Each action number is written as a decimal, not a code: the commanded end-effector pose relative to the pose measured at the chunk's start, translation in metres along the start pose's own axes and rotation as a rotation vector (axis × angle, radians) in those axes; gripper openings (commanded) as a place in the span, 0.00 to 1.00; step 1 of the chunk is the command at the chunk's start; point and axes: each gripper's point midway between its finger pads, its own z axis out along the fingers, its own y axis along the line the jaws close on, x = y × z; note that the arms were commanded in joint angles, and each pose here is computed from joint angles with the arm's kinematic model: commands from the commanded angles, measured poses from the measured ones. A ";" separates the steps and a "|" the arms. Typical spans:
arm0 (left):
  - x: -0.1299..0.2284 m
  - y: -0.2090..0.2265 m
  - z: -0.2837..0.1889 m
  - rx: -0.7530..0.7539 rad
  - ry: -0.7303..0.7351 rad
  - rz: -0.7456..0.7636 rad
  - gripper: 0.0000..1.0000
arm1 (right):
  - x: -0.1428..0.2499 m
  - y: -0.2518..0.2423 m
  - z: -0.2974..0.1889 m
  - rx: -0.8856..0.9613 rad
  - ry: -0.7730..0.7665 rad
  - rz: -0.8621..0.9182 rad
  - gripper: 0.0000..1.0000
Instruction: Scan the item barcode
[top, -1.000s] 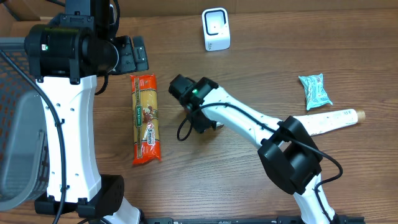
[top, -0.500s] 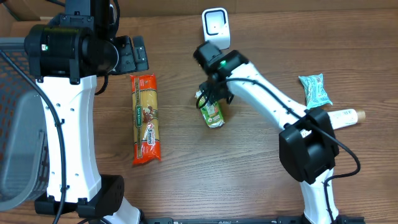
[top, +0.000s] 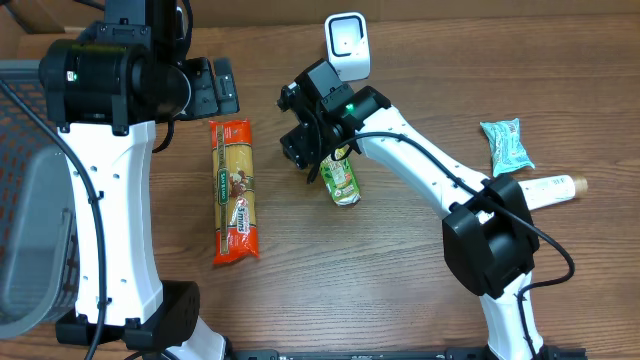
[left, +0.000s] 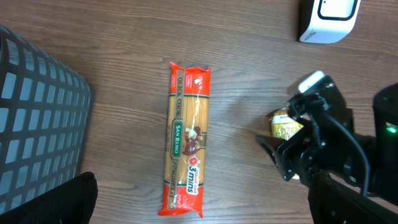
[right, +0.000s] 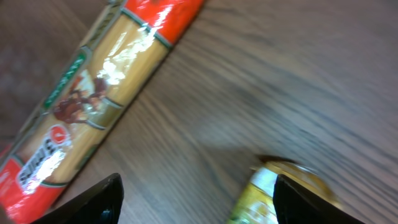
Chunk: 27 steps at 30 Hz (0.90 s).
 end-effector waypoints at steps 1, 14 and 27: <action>-0.001 0.002 0.001 -0.010 0.001 0.018 1.00 | 0.010 0.017 0.024 -0.140 0.042 -0.002 0.76; -0.001 0.002 0.001 -0.010 0.001 0.018 1.00 | 0.029 -0.022 0.047 0.092 0.107 0.164 0.75; -0.001 0.002 0.001 -0.010 0.001 0.018 1.00 | 0.068 -0.136 -0.008 0.366 0.187 0.576 0.66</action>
